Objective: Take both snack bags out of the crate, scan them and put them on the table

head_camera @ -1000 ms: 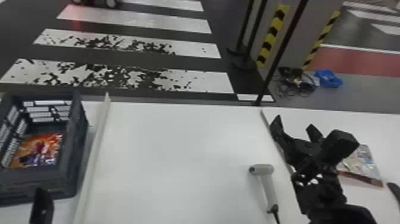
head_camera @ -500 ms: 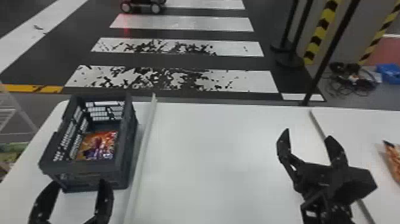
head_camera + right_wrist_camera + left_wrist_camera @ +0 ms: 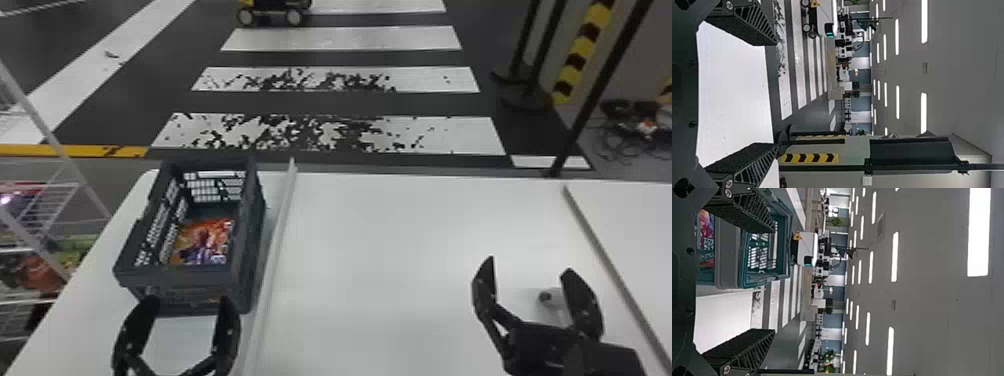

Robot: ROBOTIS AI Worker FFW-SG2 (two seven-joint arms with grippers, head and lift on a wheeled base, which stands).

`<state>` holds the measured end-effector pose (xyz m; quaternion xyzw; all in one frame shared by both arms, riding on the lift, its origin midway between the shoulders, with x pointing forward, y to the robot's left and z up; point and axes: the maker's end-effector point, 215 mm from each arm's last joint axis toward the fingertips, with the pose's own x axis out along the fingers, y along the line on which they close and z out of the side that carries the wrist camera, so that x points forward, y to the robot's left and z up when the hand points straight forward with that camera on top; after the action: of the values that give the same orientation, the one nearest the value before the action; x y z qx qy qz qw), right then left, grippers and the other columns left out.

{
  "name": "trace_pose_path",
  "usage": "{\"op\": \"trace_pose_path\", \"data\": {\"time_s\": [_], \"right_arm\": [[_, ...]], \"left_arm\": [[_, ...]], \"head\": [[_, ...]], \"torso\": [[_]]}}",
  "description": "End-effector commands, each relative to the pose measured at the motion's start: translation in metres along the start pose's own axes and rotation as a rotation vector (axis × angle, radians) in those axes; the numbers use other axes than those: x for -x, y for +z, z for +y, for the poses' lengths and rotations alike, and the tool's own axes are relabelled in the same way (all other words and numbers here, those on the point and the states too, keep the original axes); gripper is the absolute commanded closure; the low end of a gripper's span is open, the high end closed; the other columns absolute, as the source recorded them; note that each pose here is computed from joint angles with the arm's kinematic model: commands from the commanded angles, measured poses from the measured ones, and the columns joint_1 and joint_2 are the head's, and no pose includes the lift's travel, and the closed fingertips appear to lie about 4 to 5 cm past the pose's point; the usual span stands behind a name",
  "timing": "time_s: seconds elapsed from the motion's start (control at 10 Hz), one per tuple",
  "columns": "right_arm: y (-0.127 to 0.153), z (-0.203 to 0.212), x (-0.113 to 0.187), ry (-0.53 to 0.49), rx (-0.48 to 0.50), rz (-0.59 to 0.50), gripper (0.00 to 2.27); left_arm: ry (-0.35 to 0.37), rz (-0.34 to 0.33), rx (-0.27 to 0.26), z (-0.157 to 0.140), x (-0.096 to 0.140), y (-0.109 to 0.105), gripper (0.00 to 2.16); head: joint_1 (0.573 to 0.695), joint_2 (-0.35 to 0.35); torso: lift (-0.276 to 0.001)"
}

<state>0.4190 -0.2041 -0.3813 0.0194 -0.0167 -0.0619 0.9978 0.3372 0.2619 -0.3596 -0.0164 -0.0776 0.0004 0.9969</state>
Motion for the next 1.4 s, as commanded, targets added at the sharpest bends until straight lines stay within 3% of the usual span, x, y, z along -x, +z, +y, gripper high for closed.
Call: {"op": "trace_pose_path", "data": {"time_s": [0.0, 0.2, 0.4, 0.7, 0.9, 1.1, 1.3], "right_arm": [[-0.005, 0.006, 0.011, 0.002, -0.009, -0.009, 0.08], [-0.012, 0.011, 0.016, 0.01, -0.005, 0.004, 0.08], [-0.015, 0.009, 0.016, 0.01, 0.0, 0.01, 0.08], [-0.025, 0.008, 0.018, 0.019, 0.01, 0.038, 0.08], [-0.028, 0.007, 0.019, 0.031, 0.02, 0.05, 0.08], [-0.033, 0.013, 0.022, 0.052, 0.028, 0.066, 0.08], [-0.039, 0.017, 0.023, 0.062, 0.036, 0.086, 0.08]], "left_arm": [[-0.005, 0.011, -0.004, -0.002, -0.003, -0.002, 0.1], [-0.013, 0.033, -0.01, -0.004, -0.006, -0.007, 0.1], [-0.034, 0.052, -0.018, -0.011, -0.018, 0.002, 0.09], [-0.081, 0.028, -0.034, -0.026, -0.041, 0.055, 0.09], [-0.047, 0.035, -0.062, -0.004, -0.059, 0.074, 0.09], [-0.001, 0.043, -0.073, 0.032, -0.076, 0.091, 0.09], [0.033, 0.104, -0.092, 0.06, -0.098, 0.09, 0.09]], "head": [[0.695, 0.086], [0.695, 0.094], [0.695, 0.099], [0.695, 0.081], [0.695, 0.069], [0.695, 0.106], [0.695, 0.15]], "torso": [[-0.094], [-0.094], [-0.094], [-0.094], [-0.094], [-0.094], [-0.094]]}}
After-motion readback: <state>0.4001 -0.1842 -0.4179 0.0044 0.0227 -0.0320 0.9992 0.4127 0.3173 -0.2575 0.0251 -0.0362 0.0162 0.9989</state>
